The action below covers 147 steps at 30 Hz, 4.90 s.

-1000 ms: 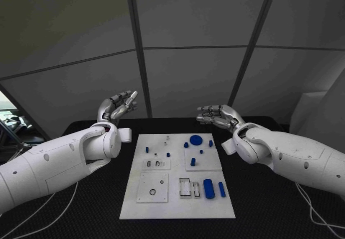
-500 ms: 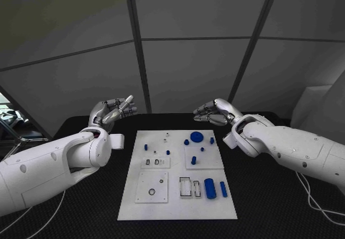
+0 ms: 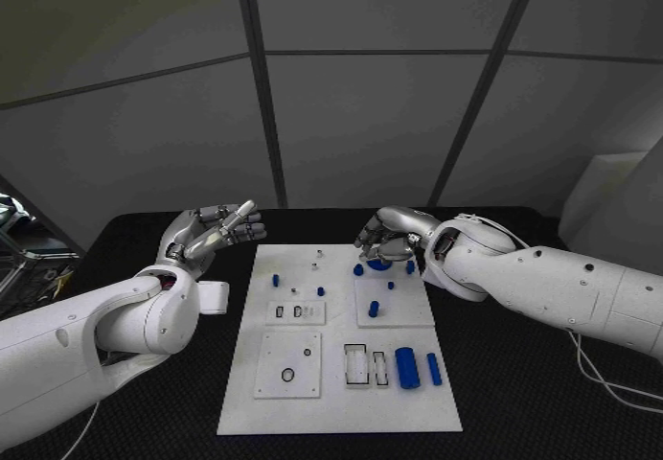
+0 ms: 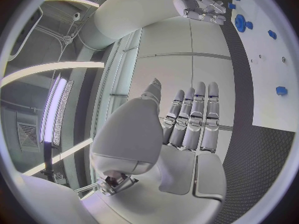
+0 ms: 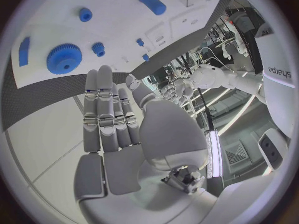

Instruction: Assemble the parts on the task board

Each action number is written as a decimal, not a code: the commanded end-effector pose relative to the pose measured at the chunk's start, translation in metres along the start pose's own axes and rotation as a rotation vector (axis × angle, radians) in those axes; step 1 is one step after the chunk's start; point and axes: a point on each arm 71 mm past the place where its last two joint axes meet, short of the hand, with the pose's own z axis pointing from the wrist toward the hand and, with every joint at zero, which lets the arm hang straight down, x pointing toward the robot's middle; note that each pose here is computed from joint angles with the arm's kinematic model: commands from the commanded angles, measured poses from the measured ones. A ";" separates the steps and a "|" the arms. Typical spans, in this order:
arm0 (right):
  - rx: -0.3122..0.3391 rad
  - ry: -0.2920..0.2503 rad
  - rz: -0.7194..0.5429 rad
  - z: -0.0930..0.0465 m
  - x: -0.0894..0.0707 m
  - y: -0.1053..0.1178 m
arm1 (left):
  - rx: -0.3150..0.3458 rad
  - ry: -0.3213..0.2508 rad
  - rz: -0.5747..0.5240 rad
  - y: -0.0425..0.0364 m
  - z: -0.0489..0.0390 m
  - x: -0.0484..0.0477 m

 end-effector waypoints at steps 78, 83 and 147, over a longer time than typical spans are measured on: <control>-0.016 -0.083 -0.300 0.019 0.000 0.030 | -0.031 0.085 -0.040 -0.0018 -0.0042 0.0124; -0.026 -0.116 -0.296 0.026 -0.004 0.034 | -0.033 0.086 -0.044 -0.0014 -0.0038 0.0130; 0.030 -0.041 -0.302 0.090 0.020 0.050 | -0.041 0.091 -0.047 -0.0032 0.0016 0.0139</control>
